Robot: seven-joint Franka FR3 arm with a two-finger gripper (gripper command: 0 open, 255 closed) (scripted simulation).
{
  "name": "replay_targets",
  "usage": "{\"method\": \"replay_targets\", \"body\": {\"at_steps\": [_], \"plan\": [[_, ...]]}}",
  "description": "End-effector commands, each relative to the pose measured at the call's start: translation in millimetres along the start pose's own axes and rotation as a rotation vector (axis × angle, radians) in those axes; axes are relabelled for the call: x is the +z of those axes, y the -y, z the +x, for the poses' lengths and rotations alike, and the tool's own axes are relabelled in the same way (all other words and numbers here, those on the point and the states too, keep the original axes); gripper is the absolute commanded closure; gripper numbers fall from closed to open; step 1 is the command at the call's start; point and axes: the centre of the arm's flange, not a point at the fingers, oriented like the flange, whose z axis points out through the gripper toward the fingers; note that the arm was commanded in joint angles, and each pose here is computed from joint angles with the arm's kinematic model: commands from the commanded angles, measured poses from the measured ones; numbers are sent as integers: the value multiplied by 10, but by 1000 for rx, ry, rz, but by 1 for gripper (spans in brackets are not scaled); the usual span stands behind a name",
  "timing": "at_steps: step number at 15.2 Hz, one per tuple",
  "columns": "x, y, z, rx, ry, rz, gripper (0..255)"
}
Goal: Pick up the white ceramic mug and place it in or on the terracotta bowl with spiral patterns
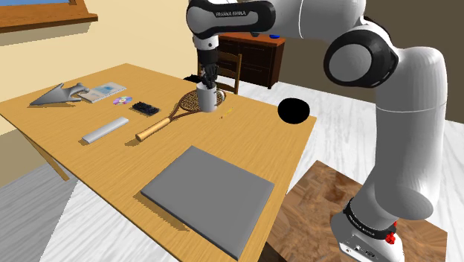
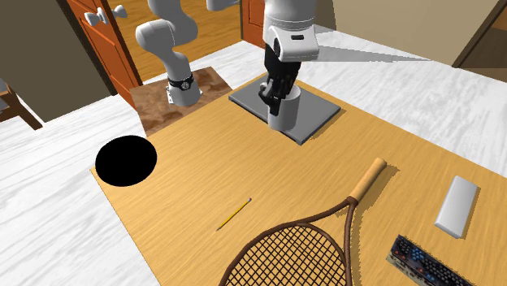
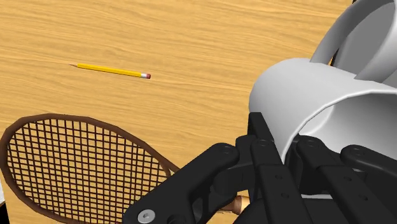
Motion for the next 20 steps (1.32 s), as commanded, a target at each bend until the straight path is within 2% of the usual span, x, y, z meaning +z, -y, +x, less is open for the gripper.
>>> {"method": "replay_targets", "body": {"at_steps": [1, 20], "plan": [[-42, -87, -105, 0, 0, 0, 255], [-101, -1694, -2030, 0, 0, 0, 255]]}}
